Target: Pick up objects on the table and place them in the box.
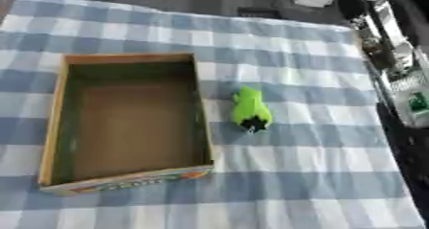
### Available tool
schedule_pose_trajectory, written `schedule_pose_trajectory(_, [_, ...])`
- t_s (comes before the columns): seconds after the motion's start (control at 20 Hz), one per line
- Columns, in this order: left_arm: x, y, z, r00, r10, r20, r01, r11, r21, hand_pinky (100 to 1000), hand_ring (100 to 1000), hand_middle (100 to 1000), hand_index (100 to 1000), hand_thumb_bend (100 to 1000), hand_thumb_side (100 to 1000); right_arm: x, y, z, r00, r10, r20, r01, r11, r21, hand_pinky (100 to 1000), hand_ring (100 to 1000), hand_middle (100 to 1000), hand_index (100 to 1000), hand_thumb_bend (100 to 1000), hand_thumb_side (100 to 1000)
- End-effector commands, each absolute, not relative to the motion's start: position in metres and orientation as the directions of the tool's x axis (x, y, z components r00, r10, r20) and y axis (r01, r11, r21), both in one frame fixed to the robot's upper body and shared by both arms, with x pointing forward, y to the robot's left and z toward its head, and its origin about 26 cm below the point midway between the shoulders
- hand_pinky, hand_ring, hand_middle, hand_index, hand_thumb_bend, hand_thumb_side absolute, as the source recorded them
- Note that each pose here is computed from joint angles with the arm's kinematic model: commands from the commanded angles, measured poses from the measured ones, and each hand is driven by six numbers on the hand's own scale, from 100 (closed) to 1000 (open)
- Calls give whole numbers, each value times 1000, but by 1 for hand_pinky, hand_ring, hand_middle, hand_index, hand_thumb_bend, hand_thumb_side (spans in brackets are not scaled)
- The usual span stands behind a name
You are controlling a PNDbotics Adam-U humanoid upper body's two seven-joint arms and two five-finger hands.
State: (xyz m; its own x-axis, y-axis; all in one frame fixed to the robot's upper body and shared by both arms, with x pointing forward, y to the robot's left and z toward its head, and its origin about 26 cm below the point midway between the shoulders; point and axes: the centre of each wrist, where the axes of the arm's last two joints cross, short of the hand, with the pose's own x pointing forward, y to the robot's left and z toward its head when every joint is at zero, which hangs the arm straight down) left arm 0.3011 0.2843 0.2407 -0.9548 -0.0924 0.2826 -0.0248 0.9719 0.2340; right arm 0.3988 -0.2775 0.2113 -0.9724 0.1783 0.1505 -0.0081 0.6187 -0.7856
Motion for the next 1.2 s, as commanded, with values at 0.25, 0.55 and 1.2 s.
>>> schedule_pose_trajectory(0.25, [299,282,246,-960,-87,266,-19,969,246,437,745,822,892,369,943,426,-286,199,-960,263,97,41,475,-879,853,831,874,853,229,1000])
schedule_pose_trajectory(0.55, [299,282,245,-959,-83,270,-14,968,250,428,745,822,893,368,943,444,-282,189,-951,274,142,16,502,-864,831,829,895,889,241,1000])
schedule_pose_trajectory(1.2, [299,280,243,-959,-74,272,-5,969,249,418,745,821,892,368,944,445,-222,169,-944,313,108,28,401,-916,910,833,884,836,531,954])
